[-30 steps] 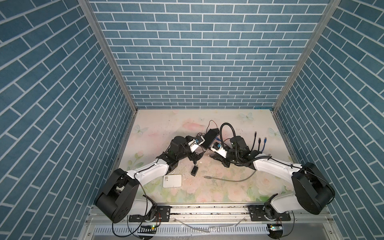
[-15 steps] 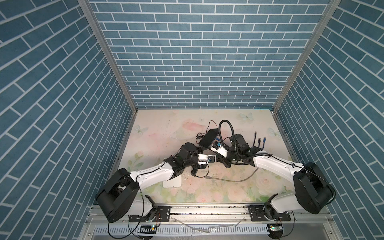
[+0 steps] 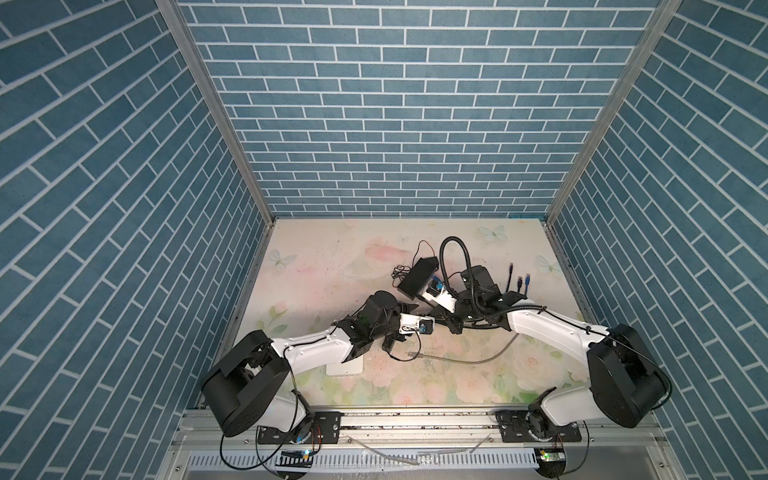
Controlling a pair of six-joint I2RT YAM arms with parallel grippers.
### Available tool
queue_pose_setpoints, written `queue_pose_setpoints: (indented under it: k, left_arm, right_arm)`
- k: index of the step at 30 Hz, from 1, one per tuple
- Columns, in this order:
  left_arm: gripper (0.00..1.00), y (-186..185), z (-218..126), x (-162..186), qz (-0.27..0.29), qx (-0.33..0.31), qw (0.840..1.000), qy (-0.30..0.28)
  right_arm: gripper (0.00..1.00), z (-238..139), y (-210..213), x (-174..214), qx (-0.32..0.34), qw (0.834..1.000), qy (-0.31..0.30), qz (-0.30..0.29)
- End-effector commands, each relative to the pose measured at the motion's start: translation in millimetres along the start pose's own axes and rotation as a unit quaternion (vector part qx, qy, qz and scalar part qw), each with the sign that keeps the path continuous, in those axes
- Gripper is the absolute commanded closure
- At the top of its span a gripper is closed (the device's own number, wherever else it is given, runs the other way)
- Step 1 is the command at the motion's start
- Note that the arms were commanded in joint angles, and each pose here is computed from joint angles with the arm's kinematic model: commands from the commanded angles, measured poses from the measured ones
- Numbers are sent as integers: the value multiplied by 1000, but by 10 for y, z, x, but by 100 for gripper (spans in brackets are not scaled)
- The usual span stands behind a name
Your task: Insert the plug into the switch port
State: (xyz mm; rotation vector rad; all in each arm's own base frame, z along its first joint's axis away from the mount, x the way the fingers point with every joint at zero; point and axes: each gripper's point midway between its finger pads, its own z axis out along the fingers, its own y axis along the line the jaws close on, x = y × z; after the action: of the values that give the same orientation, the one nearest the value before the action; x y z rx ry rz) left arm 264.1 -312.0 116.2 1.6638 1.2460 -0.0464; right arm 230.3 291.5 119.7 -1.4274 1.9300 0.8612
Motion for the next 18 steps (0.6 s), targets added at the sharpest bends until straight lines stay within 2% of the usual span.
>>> queue_pose_setpoints:
  k: [1,6,13,18]
  left_arm:
    - [58,24,25,-48,0,-12,1000,-13]
    - [63,12,30,-87,-1,-11,1000,-24]
    - [74,-60,-4,-89,-3,3,1000,-28]
    - [78,-61,-32,-104,-6,2,1000,-30]
  right_arm:
    - [100,-88,55,-177,-12,1000,-22,0]
    - [100,-89,49,-171,-11,1000,-22,5]
    - [100,-96,27,-206,-11,999,-31,10]
    - [100,-97,23,-227,-12,999,-33,11]
